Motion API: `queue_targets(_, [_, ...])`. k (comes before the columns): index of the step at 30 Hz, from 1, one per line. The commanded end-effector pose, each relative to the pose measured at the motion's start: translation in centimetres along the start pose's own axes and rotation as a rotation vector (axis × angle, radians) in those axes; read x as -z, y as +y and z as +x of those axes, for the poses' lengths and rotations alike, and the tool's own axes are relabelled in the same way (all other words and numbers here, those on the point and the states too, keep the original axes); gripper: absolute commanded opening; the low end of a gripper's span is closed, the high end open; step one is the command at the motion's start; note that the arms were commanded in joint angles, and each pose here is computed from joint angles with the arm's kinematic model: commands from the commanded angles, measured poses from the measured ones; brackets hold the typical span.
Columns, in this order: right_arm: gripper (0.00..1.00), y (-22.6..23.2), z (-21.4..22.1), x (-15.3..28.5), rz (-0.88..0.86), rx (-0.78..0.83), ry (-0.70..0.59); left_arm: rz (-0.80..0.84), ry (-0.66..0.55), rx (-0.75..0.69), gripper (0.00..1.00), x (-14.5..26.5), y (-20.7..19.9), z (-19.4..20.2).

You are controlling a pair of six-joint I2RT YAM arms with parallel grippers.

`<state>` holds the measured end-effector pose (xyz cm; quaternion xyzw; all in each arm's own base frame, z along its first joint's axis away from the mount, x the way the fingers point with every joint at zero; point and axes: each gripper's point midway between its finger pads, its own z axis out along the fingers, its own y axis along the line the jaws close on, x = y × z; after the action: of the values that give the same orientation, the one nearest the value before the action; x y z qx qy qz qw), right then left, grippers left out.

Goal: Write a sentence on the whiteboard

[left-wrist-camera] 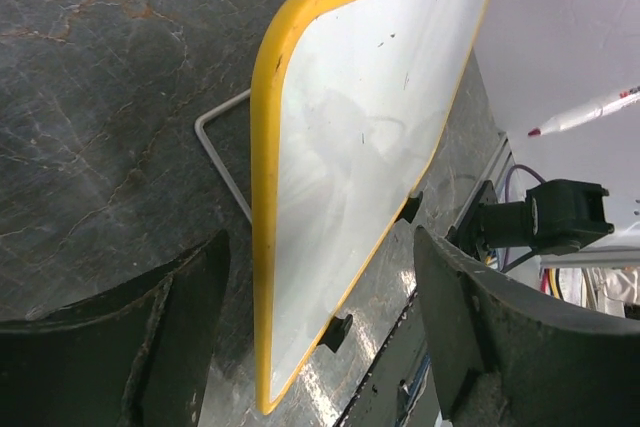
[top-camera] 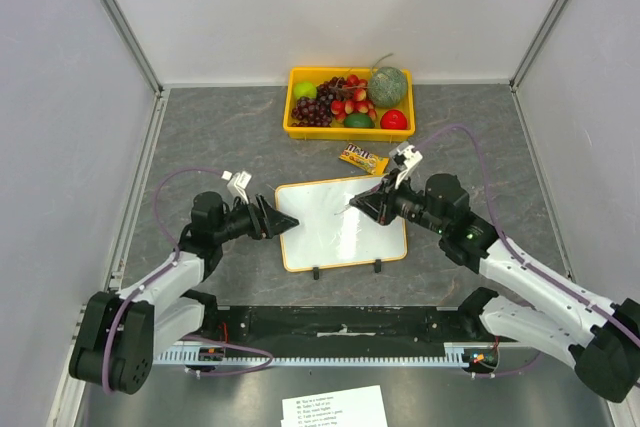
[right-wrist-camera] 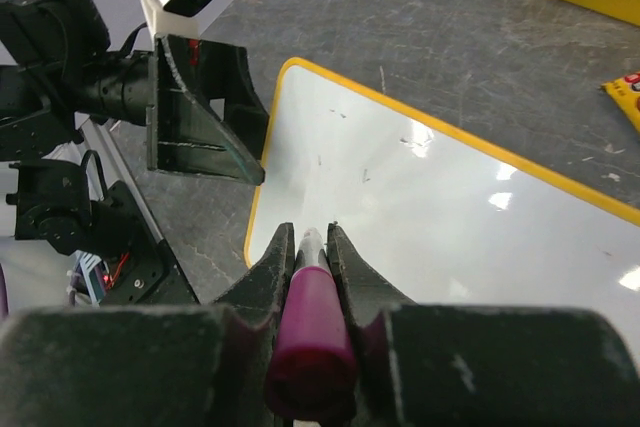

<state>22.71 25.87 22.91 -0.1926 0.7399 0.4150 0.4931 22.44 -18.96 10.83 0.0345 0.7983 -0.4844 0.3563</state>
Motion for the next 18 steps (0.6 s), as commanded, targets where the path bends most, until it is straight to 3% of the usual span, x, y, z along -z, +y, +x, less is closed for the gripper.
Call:
queue_targets(1, [0.00, 2.5, -3.0, -1.3, -0.016, 0.067, -0.098, 0.073, -0.016, -0.055, 0.77, -0.2, -1.0, -0.7])
queue_targets(18, [0.00, 6.3, -3.2, -4.7, -0.038, 0.166, -0.109, 0.077, 0.023, -0.089, 0.64, 0.1, 0.1, 1.6])
